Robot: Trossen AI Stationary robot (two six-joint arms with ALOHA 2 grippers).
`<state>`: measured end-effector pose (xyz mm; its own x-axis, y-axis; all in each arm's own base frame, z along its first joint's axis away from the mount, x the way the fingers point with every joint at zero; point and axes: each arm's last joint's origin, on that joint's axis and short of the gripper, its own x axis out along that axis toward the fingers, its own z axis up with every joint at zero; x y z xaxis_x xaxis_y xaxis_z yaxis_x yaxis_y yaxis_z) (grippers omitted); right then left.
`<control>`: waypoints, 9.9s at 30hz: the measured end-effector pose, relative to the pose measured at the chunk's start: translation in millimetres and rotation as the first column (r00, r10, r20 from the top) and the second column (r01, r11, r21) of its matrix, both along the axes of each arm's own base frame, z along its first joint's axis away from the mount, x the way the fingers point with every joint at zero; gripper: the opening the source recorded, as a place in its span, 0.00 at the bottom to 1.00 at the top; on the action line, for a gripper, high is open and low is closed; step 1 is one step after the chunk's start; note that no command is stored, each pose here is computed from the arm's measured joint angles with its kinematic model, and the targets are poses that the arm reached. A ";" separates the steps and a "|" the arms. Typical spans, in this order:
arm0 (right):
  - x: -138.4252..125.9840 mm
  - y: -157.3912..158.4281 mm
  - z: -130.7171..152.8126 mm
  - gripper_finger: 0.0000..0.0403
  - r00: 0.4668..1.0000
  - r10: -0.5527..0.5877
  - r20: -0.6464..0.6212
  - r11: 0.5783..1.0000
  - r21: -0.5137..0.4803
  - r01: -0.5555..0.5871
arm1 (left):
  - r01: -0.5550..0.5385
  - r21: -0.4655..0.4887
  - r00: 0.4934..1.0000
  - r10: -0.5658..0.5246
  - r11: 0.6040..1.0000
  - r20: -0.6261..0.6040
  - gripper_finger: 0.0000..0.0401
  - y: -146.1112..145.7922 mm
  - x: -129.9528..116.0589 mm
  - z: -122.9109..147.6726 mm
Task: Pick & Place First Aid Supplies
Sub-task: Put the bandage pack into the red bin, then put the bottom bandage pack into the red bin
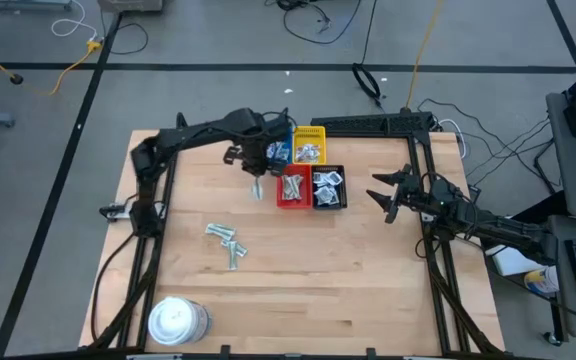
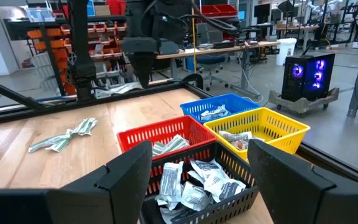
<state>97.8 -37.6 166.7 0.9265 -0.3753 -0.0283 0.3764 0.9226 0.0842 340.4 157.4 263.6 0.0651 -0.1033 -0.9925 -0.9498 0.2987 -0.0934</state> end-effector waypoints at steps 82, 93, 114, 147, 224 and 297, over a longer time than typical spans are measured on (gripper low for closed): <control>0.0 0.0 -0.1 0.65 1.000 0.000 -0.001 1.000 0.001 0.000 | -0.010 0.056 1.000 0.009 0.998 0.016 0.42 -48.5 45.6 -1.4; 0.0 0.0 -0.1 0.64 1.000 0.000 -0.001 1.000 0.000 0.000 | -0.029 0.033 0.999 0.028 0.999 0.026 0.58 -119.9 -3.3 -6.0; 0.1 0.0 -0.1 0.64 1.000 0.000 -0.001 1.000 0.000 0.000 | -0.133 0.013 0.989 0.134 0.991 -0.068 0.61 -210.2 -67.8 -19.5; 0.1 0.0 -0.1 0.65 1.000 0.000 -0.001 1.000 0.000 0.000 | -0.131 -0.004 0.983 0.130 0.991 -0.127 0.61 -233.5 -62.0 -115.9; 0.0 0.0 -0.1 0.65 1.000 0.000 -0.001 1.000 0.000 0.000 | -0.024 -0.098 0.986 0.040 0.995 0.163 0.00 -39.3 42.4 -16.7; 0.1 0.0 -0.1 0.65 1.000 0.000 -0.001 1.000 0.000 0.000 | -0.092 -0.047 0.986 0.098 0.995 0.136 0.67 -32.0 39.9 -8.3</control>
<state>97.8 -37.6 166.6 0.9265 -0.3751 -0.0293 0.3762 0.9227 0.0841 380.3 125.5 255.3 0.2128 -0.1297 -0.9685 -0.9507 0.2012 -0.2359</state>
